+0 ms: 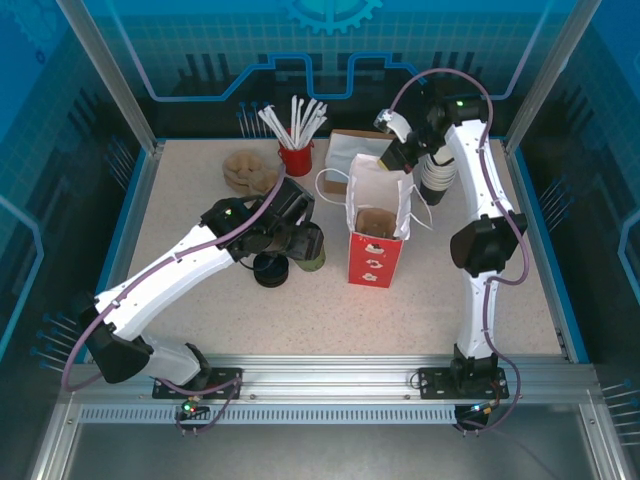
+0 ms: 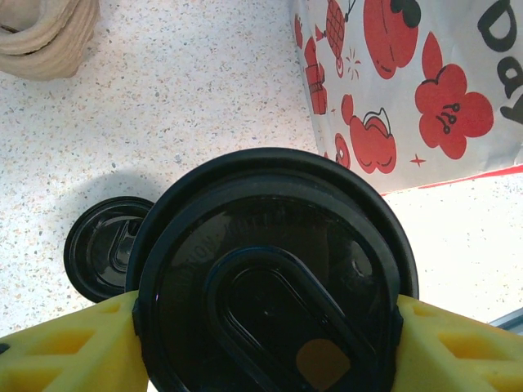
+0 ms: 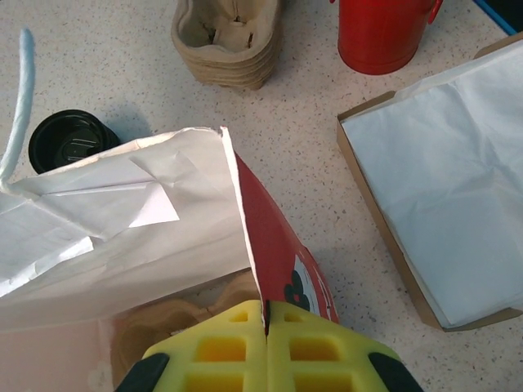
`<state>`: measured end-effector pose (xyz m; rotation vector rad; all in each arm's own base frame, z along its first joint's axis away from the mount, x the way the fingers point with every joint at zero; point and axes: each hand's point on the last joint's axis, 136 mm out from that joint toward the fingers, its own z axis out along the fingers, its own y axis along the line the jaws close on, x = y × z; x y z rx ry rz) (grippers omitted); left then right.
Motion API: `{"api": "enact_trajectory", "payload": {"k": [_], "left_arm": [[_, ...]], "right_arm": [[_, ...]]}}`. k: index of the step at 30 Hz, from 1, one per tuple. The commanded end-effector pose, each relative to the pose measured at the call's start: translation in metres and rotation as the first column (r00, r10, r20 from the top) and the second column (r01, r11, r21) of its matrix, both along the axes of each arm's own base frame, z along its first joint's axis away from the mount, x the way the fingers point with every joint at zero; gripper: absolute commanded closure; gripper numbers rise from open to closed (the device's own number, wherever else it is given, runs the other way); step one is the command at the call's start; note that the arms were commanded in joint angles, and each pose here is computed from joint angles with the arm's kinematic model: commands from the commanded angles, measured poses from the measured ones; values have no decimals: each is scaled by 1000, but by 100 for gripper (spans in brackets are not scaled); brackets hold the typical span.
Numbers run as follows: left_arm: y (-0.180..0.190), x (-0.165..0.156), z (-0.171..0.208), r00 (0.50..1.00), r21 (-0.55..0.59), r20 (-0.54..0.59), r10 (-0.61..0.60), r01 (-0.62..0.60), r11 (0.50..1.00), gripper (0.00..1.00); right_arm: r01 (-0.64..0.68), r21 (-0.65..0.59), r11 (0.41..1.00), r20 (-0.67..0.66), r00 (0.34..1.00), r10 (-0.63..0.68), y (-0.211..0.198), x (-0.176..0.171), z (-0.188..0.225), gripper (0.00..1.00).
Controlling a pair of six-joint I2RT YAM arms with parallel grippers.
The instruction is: Pack the takeout coffee
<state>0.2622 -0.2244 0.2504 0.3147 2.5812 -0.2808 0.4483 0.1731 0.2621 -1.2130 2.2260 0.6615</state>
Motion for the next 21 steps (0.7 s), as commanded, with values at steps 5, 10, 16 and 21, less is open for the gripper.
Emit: {"api": "enact_trajectory", "payload": {"k": [5,10,16,21], "left_arm": [[11,-9,39,997,-36,68,-29,32,999,35],[20,-16,56,994,-45,100,-35,40,998,35],[28,-28,85,987,-88,152,-55,69,994,35],[32,-34,103,983,-107,174,-65,84,991,35]], "right_arm": [[80,87,993,59,995,-86,16,-18,53,100],[109,92,990,46,992,-114,24,-30,57,100],[142,116,983,-19,990,-141,38,-44,64,100],[134,143,981,-50,990,-128,53,-54,71,100]]}}
